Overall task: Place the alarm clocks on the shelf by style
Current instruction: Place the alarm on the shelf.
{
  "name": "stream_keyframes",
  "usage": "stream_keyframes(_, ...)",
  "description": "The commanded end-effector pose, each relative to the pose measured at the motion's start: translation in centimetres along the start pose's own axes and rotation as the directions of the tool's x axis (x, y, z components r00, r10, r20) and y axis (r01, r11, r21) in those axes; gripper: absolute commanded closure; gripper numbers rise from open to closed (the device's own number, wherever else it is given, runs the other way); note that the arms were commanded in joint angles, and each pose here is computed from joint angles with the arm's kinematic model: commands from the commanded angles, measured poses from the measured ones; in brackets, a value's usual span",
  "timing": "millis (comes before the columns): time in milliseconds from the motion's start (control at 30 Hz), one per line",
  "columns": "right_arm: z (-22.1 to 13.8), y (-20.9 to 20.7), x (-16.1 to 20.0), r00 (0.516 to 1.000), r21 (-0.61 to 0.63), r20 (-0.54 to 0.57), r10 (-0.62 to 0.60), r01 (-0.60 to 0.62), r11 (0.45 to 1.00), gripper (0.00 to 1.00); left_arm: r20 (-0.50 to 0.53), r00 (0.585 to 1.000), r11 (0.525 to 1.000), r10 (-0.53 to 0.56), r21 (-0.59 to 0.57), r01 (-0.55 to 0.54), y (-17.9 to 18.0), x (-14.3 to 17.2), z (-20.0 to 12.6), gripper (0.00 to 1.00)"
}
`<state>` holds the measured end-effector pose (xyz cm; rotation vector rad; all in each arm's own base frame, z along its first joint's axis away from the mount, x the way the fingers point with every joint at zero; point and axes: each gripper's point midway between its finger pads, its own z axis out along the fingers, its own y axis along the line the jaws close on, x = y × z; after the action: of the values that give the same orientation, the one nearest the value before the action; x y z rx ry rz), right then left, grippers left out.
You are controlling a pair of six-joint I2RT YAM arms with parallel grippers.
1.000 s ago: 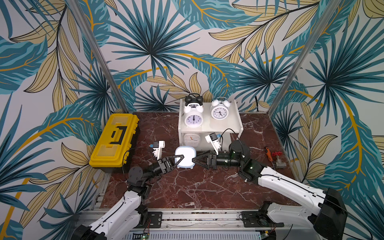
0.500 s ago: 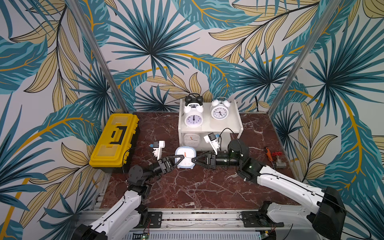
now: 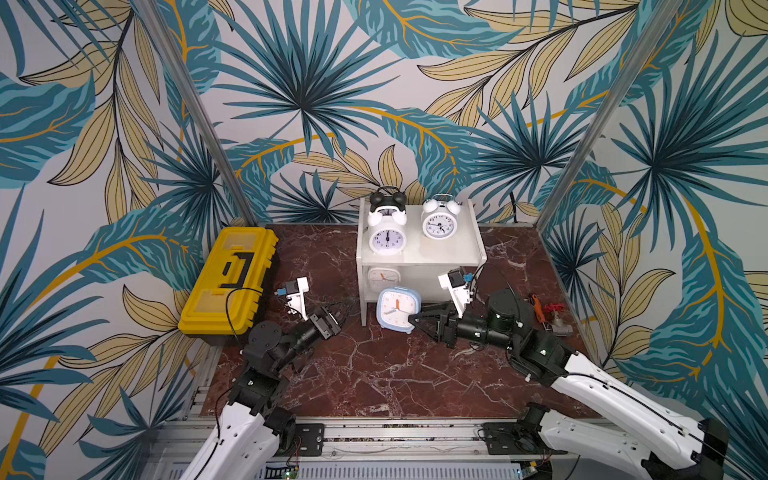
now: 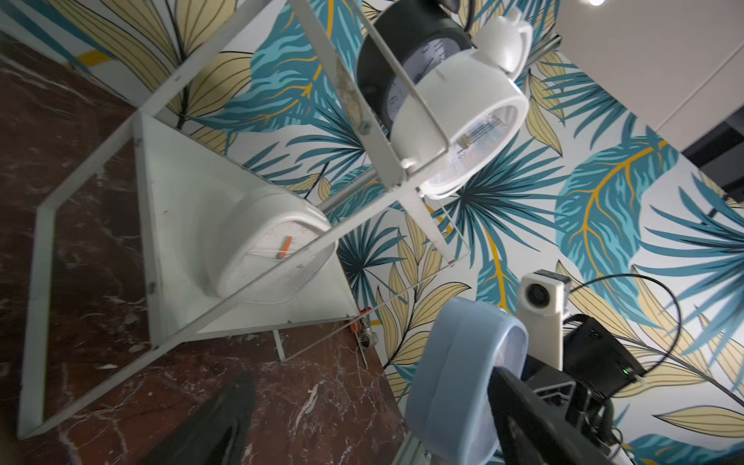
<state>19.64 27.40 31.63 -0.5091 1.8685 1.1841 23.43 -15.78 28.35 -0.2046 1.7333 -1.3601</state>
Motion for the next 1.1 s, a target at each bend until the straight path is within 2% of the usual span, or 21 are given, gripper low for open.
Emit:
stream_keyframes(0,-2.3,-3.1,1.1,0.996,0.180,0.008,-0.091,0.088,0.980,0.84,-0.045,0.999,0.984,-0.028,-0.177,0.019,4.0,1.4,-0.4,0.10)
stream_keyframes(200,-5.8,-6.0,3.2,0.994,0.323,0.023,-0.108,0.094,0.942,0.85,-0.089,0.993,0.982,-0.073,-0.179,0.056,4.8,2.9,-0.5,0.13)
stream_keyframes(433,-7.6,-8.4,5.6,0.996,0.402,0.051,-0.077,0.050,0.914,0.85,-0.129,0.988,0.968,-0.081,-0.248,0.047,6.3,4.0,-1.0,0.14)
stream_keyframes(533,-8.0,-9.3,5.5,0.993,0.447,0.059,-0.104,0.067,0.892,0.85,-0.142,0.986,0.966,-0.086,-0.254,0.048,6.4,4.3,-1.1,0.14)
stream_keyframes(733,-7.0,-9.4,2.4,0.968,0.494,0.074,-0.239,0.173,0.852,0.85,-0.147,0.987,0.971,-0.067,-0.235,0.031,5.5,3.9,-1.1,0.15)
stream_keyframes(867,-4.7,-8.8,-0.4,0.941,0.494,0.101,-0.322,0.233,0.838,0.85,-0.149,0.987,0.974,-0.053,-0.226,0.019,4.9,3.6,-1.1,0.15)
stream_keyframes(1067,-1.8,-9.6,-2.5,0.909,0.537,0.110,-0.403,0.287,0.794,0.84,-0.154,0.987,0.975,-0.050,-0.220,0.015,5.0,3.7,-1.0,0.15)
